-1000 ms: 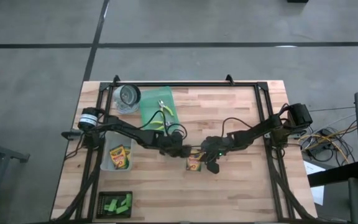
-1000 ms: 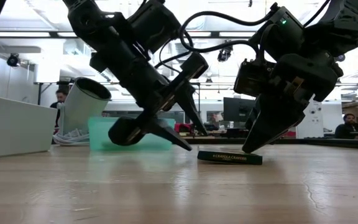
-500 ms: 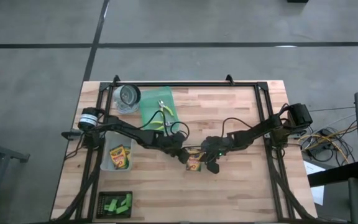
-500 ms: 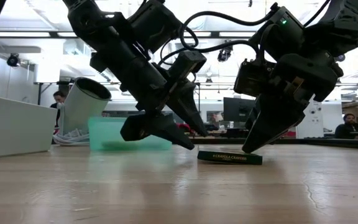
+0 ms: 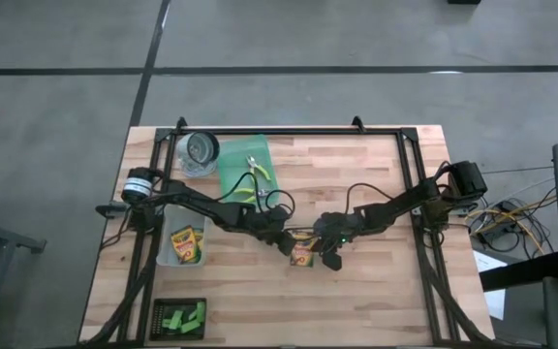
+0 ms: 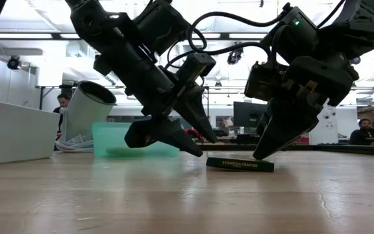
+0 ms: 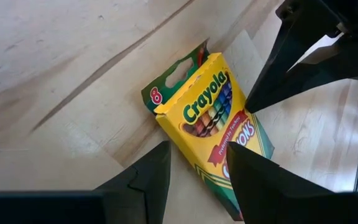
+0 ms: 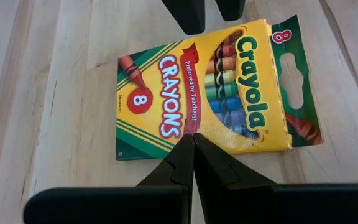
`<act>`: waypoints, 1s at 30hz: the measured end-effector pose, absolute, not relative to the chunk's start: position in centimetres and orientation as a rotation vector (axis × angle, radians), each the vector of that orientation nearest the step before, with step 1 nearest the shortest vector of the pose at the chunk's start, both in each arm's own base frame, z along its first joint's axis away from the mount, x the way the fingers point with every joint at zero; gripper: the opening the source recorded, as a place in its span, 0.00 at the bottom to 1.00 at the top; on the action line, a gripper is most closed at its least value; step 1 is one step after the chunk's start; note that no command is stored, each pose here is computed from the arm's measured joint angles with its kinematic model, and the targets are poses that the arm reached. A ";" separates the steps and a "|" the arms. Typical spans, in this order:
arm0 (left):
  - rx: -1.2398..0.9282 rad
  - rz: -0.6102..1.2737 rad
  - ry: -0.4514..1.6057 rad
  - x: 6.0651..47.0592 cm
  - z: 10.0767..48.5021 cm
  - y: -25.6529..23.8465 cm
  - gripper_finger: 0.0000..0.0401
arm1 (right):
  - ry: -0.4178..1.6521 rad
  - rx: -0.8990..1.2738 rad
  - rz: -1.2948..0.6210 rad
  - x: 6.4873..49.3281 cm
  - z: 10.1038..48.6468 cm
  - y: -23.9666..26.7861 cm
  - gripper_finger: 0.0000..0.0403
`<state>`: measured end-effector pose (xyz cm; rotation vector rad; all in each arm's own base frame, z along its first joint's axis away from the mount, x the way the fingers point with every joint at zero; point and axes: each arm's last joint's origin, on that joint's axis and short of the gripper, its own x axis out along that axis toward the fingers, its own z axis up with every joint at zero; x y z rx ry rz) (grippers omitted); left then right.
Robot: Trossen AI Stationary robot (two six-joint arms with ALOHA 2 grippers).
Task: Pick & Place School Supplies
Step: Put the yellow crayon box into the gray bin
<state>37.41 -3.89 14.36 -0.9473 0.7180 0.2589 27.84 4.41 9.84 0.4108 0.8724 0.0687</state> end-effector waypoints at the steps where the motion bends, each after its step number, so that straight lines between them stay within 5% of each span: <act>1: -0.948 0.259 0.718 37.4 14.4 -3.9 0.40 | 0.873 0.411 0.068 27.8 9.8 4.4 0.02; 15: -1.209 0.330 0.703 37.5 14.4 -4.0 0.40 | 0.873 0.411 0.068 27.8 9.8 4.4 0.02; 26: -0.749 0.220 0.696 37.5 14.4 -3.8 0.40 | 0.873 0.411 0.068 27.8 9.8 4.4 0.02; 30: -0.790 0.149 0.735 37.5 14.4 -4.0 0.40 | 0.873 0.411 0.068 27.8 9.8 4.4 0.02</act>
